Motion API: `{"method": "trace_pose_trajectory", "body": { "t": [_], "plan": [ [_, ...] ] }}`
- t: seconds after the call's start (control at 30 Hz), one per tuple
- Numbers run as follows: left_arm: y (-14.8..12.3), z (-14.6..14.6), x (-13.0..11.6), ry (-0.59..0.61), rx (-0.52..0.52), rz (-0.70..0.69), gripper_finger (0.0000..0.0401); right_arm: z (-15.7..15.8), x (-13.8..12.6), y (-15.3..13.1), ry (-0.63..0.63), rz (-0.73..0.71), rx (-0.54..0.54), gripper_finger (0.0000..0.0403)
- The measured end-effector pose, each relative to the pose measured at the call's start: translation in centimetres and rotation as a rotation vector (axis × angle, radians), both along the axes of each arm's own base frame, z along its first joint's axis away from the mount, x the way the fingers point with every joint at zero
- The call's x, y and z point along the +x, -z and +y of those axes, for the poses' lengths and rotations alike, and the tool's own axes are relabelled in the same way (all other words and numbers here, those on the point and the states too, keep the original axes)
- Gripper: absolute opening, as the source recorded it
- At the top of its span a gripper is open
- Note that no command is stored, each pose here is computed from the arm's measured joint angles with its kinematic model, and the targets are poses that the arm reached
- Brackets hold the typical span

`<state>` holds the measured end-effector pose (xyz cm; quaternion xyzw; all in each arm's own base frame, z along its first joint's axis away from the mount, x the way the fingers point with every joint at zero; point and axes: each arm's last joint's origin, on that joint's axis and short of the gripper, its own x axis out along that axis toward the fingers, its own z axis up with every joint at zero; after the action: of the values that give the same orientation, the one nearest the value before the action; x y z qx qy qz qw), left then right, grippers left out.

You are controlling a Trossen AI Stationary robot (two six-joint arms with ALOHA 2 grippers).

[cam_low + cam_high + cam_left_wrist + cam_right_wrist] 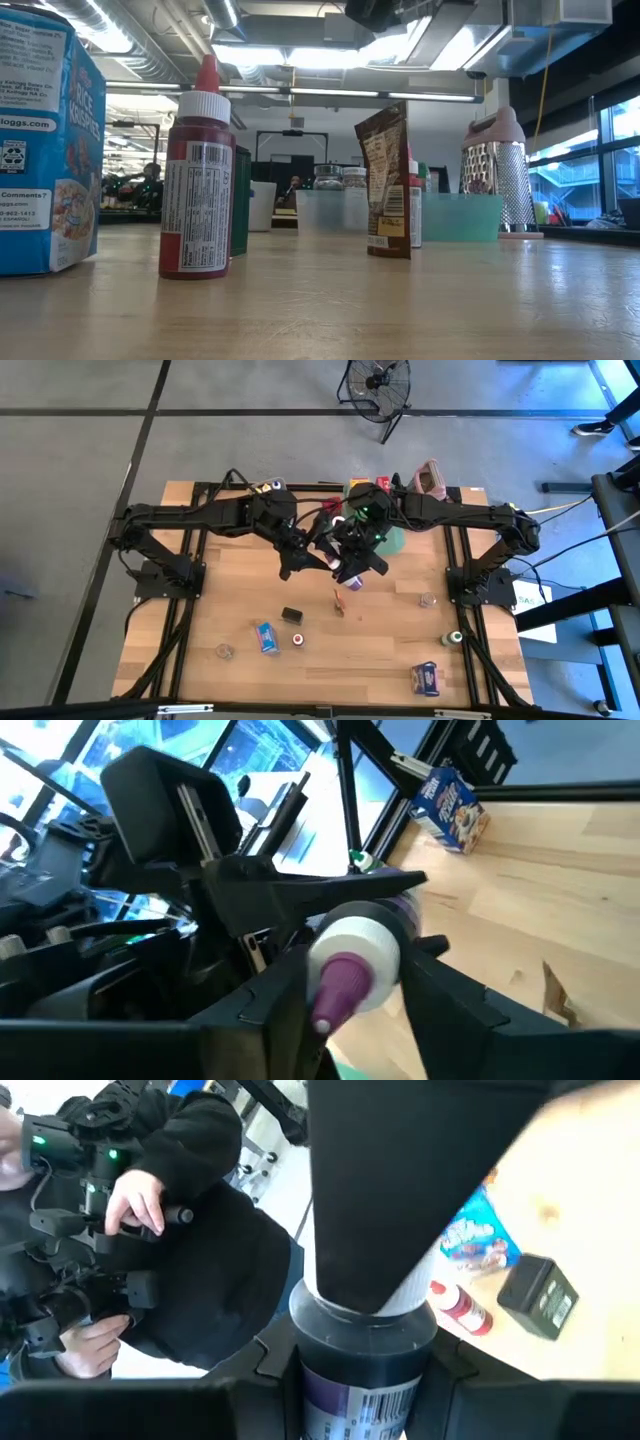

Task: Pick & Place Kitchen Items
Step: Put the violet food coloring bottle into the gray bin

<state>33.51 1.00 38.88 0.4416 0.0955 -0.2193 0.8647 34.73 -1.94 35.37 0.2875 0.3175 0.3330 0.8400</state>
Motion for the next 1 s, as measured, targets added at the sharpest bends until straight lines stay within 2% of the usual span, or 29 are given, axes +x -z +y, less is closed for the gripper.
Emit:
{"method": "trace_pose_trajectory", "body": {
  "t": [0.17,0.53,0.73,1.0],
  "plan": [
    [0.03,0.26,0.11,0.020,-0.015,-0.004,0.0132,0.02,-0.02,0.11,0.005,0.014,0.003,0.0113],
    [0.03,0.25,0.13,0.024,-0.007,-0.011,0.0124,0.01,0.00,0.10,0.005,0.006,-0.005,0.0126],
    [0.09,0.29,0.22,0.017,0.018,-0.016,0.0118,-0.10,0.16,-0.01,0.034,-0.027,-0.047,0.0164],
    [0.27,0.31,0.20,0.003,0.006,0.006,0.0118,-0.35,0.21,0.12,0.079,-0.021,-0.086,0.0250]
  ]
}}
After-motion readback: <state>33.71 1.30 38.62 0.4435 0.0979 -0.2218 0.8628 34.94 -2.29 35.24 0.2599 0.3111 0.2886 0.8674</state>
